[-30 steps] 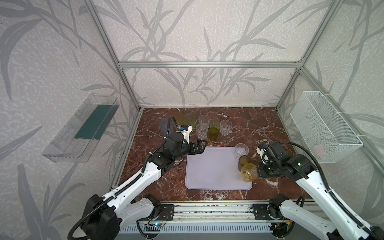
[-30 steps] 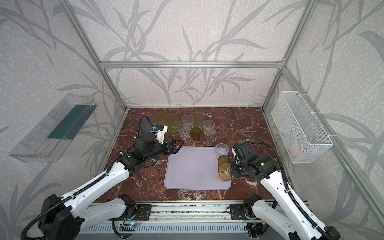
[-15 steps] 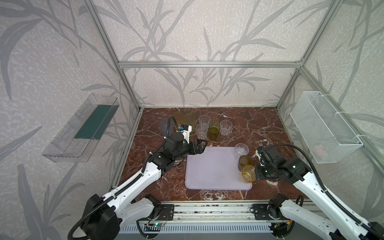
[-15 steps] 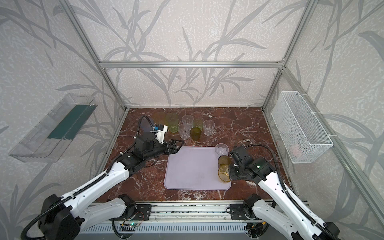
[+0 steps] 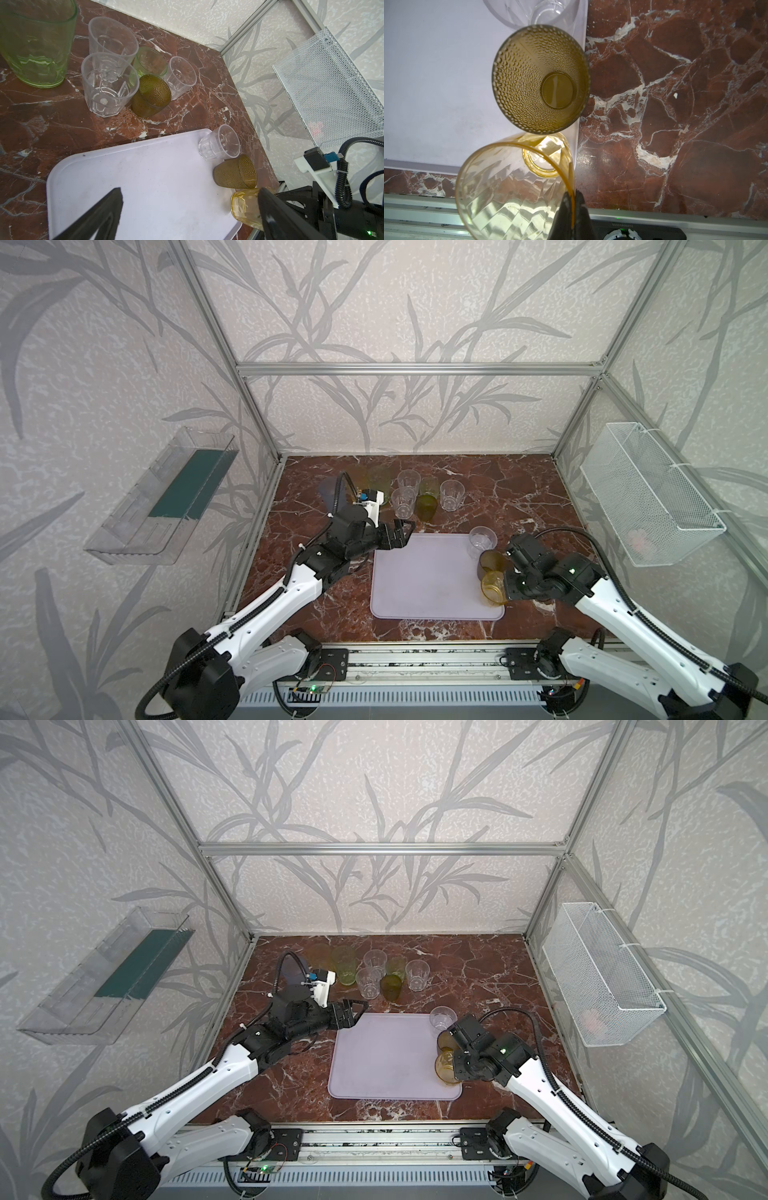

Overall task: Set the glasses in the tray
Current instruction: 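Lower the yellow glass onto the tray beside the olive glass, then open the right gripper to release the yellow glass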

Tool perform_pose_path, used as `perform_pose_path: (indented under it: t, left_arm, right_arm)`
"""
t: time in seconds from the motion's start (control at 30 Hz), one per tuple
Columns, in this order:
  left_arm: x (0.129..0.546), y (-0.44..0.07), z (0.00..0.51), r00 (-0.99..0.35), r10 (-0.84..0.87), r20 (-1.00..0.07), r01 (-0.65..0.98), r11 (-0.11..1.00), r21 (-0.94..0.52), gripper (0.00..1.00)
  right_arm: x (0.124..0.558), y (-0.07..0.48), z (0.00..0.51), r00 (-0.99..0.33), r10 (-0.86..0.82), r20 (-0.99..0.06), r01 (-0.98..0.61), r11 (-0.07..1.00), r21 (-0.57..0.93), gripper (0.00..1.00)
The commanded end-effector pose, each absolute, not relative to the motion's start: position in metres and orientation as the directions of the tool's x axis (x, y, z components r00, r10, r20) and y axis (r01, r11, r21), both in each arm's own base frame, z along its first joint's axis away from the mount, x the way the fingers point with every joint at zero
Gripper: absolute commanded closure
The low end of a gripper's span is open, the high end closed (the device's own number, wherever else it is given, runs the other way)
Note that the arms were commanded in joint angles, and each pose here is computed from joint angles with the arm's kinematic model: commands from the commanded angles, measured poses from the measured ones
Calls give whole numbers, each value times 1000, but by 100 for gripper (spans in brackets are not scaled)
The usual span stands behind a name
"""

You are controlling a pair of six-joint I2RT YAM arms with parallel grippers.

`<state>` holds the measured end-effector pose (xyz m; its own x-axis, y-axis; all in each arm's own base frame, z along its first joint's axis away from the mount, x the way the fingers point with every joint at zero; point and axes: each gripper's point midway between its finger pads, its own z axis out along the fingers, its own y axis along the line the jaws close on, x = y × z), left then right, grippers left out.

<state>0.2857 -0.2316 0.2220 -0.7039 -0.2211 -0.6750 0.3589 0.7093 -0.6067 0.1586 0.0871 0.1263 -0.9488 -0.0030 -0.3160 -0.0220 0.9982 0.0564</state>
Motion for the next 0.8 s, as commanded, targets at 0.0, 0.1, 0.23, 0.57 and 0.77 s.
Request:
perform_pose_path:
  t: [0.0,0.1,0.23,0.57,0.77]
  left_arm:
    - [285,-231,223,-698,-206,-686,371,716,-592,1]
    - [285,-230,221,-700,-208,-683,368,714,-595,1]
    - [285,-230,220,-700,-208,-683,367,715,-595,1]
    - [282,-227,220,-695,-208,-689,368,720,-589,1]
    - [282,-225,218,-693,-209,-690,366,722,-587,1]
  right_arm:
    - [159,88,119,-948,23,-317,1,998,68,100]
    - [157,89,115,-951,49,-307,26,996,80,100]
    - [156,88,116,-948,60,-313,34,996,88,100]
    - [151,85,107,-948,76,-308,55,995,78,100]
    - [150,90,106,-952,85,-294,56,993,105,58]
